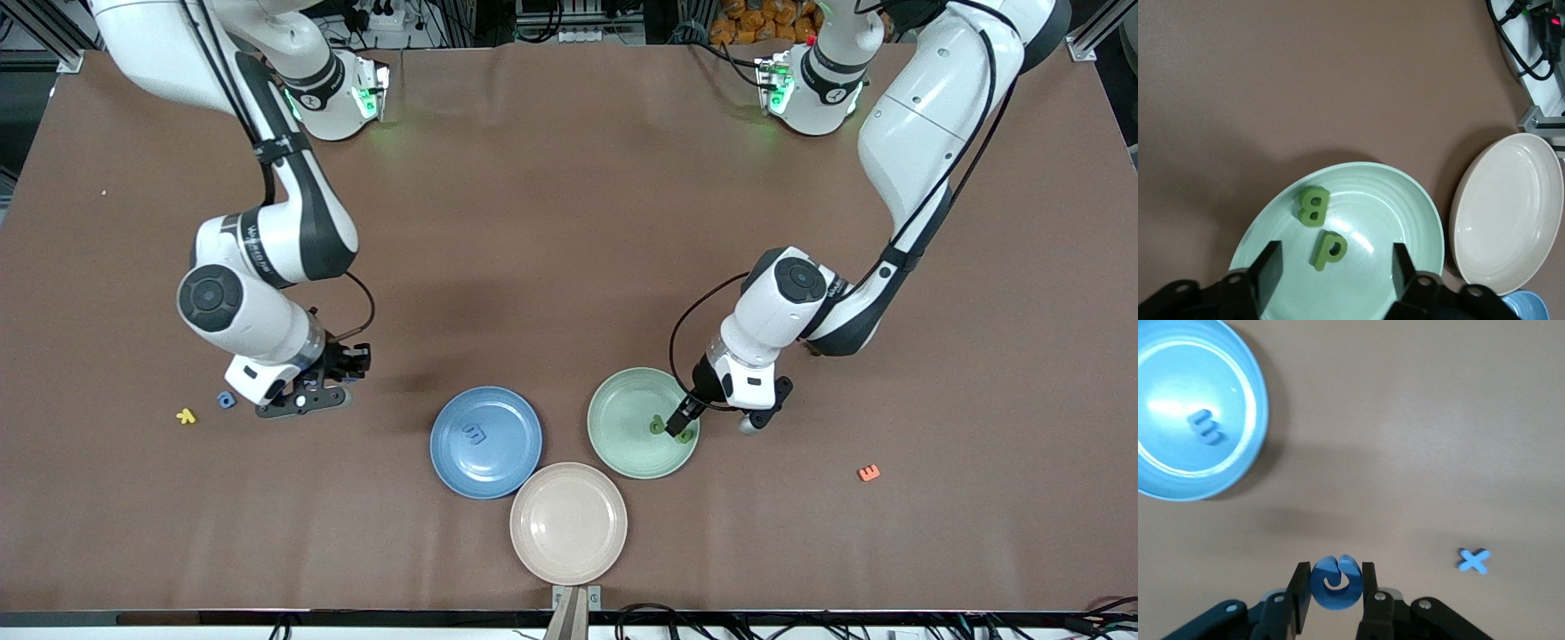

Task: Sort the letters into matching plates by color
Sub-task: 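Drop B on the green plate and c on the blue plate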

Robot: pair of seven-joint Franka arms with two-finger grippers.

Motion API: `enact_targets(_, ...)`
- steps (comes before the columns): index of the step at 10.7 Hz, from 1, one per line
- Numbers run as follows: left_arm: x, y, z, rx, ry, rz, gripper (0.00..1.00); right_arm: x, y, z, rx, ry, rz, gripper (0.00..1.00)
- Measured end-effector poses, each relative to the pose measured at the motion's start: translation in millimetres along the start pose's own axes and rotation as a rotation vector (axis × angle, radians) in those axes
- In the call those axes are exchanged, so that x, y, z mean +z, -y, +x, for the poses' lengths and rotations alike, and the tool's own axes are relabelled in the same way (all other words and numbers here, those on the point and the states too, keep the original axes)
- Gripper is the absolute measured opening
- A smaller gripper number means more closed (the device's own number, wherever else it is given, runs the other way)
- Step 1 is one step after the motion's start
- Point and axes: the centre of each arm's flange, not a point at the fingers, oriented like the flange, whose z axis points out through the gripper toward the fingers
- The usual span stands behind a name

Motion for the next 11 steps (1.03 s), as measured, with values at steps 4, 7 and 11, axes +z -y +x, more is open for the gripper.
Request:
enact_targets(4,5,8,9,-0.008,-0.009,0.020,1.00,-16,84,22,0.032,-0.067,0.013,0.35)
enact_targets(7,7,31,26,-0.027,-0.018,0.205,1.00,-5,107,38,0.038,-0.083,0.026,0.35)
enact_targets(11,-21,52,57,-0.076,-0.056,0.399,1.00,28,137,54,0.004,-0.102,0.029,0.35)
